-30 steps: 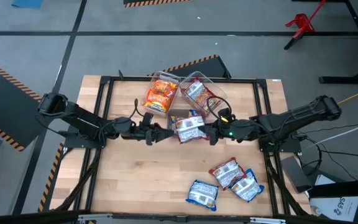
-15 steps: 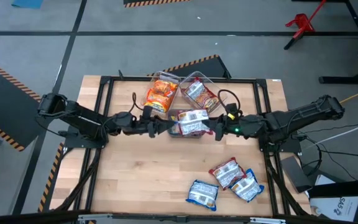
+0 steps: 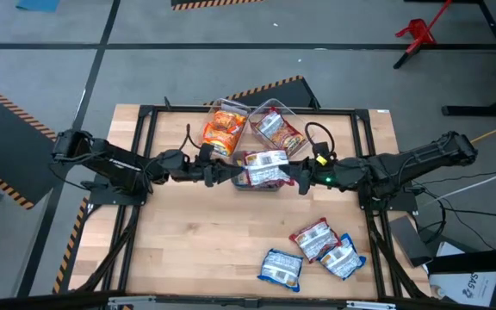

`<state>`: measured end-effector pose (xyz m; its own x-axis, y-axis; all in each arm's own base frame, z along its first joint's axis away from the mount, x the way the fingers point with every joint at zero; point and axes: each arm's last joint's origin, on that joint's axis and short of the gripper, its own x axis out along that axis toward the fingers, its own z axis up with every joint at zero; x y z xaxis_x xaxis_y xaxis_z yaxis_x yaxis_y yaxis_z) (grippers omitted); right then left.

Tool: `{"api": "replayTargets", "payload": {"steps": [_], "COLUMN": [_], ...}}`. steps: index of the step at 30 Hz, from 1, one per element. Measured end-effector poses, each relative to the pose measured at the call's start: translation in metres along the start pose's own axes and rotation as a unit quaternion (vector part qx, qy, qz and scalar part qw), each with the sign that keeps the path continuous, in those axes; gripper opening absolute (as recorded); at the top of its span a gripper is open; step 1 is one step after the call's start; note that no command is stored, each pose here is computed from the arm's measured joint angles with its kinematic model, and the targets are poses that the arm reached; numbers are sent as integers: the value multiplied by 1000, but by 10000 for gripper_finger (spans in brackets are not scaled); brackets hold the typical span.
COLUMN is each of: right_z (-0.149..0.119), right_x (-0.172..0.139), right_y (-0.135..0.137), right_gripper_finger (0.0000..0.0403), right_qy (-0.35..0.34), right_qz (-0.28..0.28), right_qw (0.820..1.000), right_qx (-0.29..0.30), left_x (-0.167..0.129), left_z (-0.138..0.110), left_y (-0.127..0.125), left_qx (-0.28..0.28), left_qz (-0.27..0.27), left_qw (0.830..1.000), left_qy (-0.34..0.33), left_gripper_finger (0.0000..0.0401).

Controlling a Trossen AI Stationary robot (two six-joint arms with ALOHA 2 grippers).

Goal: Sort Maruchan noodles
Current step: Put the red noodle pack into the right transparent bin

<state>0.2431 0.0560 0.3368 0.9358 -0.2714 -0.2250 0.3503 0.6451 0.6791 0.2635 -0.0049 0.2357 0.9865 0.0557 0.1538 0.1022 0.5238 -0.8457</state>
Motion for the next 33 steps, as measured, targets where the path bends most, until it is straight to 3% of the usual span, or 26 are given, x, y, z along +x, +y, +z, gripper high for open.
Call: {"api": "replayTargets", "payload": {"steps": [7, 11, 27, 33], "right_z": [0, -1, 1, -5], "right_x": [1, 2, 6, 17], "right_y": [0, 0, 5, 9], "right_gripper_finger": [62, 62, 62, 62], "right_qy": [-2, -5, -36, -43], "right_qz": [-1, -8, 9, 22], "right_qw": [1000, 1000, 999, 999], "right_qx": [-3, -4, -1, -9], "left_x": [0, 0, 2, 19], "left_z": [8, 11, 15, 22], "left_y": [3, 0, -11, -27], "left_qx": [-12, -13, -21, 22], "left_qz": [12, 3, -21, -19], "left_qw": [999, 998, 994, 996], "left_qy": [-33, -65, -105, -88], "left_gripper_finger": [278, 297, 302, 302]}}
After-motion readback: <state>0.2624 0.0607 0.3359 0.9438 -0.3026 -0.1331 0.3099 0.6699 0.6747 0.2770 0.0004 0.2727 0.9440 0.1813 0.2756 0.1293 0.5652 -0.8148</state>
